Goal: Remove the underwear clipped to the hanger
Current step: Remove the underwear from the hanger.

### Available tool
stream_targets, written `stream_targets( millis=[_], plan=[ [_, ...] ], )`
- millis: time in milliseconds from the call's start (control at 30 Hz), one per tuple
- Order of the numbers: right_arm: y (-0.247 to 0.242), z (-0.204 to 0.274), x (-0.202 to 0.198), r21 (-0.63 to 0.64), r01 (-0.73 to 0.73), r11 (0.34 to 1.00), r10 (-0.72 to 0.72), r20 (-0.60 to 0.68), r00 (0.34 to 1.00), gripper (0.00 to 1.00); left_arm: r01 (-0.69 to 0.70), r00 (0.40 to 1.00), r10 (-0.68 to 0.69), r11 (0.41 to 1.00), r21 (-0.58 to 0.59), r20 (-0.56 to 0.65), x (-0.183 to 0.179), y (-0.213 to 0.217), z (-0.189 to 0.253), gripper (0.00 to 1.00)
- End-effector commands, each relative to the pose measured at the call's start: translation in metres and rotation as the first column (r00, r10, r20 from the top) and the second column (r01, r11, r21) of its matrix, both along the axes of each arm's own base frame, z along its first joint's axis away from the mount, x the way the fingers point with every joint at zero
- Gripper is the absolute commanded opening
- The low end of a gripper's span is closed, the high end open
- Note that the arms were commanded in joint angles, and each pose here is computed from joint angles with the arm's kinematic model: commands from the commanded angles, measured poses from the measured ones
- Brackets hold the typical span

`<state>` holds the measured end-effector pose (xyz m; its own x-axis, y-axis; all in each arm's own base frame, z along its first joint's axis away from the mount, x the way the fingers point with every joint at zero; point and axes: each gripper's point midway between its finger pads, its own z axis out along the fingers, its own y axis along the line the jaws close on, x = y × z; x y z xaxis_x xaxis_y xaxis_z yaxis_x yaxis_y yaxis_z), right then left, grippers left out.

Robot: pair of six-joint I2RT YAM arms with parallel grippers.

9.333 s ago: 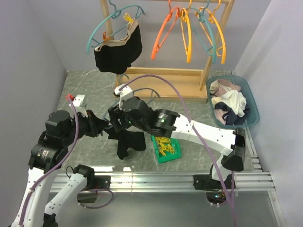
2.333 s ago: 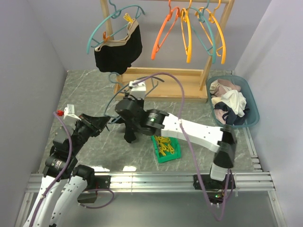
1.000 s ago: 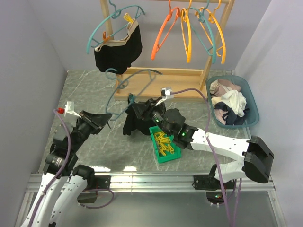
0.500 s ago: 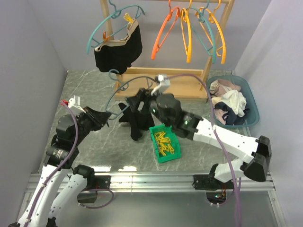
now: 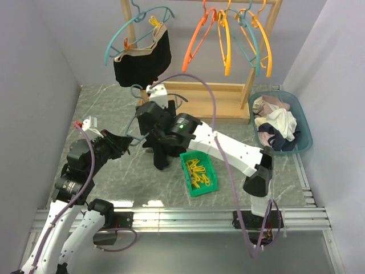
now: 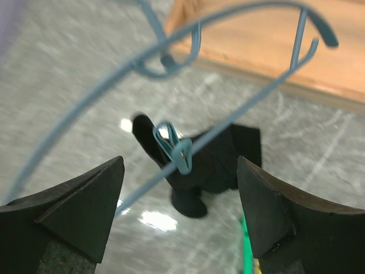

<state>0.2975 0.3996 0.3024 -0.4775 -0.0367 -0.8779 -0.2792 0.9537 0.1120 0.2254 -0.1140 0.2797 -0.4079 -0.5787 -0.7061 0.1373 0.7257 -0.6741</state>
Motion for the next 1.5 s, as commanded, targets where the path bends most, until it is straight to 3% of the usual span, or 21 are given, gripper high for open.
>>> stream_targets(
  millis=[0,167,533,867,1200,1367,1467],
  plan=[
    [-0.017,0.006,-0.005,-0.081,0.055,0.995,-0.053,0.023,0.998,0.87,-0.004,0.993,0.008,0.999,-0.034,0.116,-0.001,0.002,0.039,0.01],
    [-0.011,-0.002,0.004,-0.097,0.107,0.989,-0.104,0.035,0.994,0.97,0.003,0.993,0.004,0.998,-0.056,0.116,-0.003,0.0,0.039,0.01],
    [-0.001,-0.019,0.019,-0.144,0.186,0.972,-0.179,0.061,0.982,0.98,0.014,0.993,-0.005,0.996,-0.084,0.117,-0.005,-0.003,0.039,0.01],
    [-0.004,-0.016,0.028,-0.125,0.246,0.961,-0.233,0.113,0.966,0.72,0.023,0.993,-0.012,0.995,-0.093,0.117,-0.006,-0.005,0.039,0.01],
    [-0.006,-0.013,0.034,-0.144,0.269,0.952,-0.247,0.153,0.957,0.65,0.037,0.994,-0.026,0.994,-0.1,0.109,-0.006,-0.007,0.035,0.01],
    [-0.006,-0.011,0.036,-0.142,0.269,0.953,-0.245,0.164,0.956,0.41,0.04,0.994,-0.03,0.995,-0.097,0.109,-0.006,-0.008,0.035,0.01],
    [-0.005,-0.012,0.038,-0.142,0.269,0.953,-0.245,0.166,0.955,0.35,0.041,0.994,-0.031,0.994,-0.098,0.108,-0.006,-0.008,0.034,0.01]
  ],
)
